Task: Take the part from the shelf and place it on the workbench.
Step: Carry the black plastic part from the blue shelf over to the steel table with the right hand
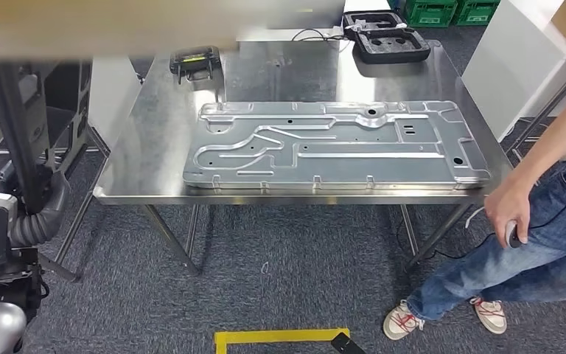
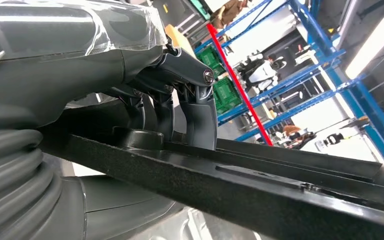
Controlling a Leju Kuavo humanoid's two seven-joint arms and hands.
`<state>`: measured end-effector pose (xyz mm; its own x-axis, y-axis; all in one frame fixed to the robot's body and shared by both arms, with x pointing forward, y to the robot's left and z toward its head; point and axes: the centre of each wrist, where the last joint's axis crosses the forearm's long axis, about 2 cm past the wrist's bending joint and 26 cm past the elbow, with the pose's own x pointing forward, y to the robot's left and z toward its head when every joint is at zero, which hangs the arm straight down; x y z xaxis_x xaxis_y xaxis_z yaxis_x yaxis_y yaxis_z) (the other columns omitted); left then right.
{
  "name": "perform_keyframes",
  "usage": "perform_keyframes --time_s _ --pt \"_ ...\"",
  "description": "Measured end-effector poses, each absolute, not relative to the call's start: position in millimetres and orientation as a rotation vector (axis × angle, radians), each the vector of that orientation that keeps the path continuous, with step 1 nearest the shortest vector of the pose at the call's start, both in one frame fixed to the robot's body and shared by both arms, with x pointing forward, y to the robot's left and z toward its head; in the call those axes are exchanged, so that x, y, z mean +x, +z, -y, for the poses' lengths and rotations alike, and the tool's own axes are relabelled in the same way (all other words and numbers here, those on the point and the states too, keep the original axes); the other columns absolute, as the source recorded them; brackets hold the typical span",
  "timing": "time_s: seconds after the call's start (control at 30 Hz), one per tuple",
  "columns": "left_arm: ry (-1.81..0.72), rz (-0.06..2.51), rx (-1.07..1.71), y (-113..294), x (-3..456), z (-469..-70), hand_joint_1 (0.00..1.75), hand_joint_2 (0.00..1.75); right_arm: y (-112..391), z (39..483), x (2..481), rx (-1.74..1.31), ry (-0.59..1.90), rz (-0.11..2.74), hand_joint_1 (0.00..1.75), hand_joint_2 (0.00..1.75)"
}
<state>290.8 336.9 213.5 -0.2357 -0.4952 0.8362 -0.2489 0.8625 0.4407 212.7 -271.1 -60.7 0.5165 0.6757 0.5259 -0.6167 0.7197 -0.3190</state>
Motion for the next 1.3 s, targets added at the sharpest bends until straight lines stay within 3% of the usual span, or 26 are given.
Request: perform_keyframes --time_s 1.3 --pt "-0.442 1.891 0.407 215 296 -314 1.75 1.75 -56 271 222 -0.100 0.802 0.675 0.00 0.00"
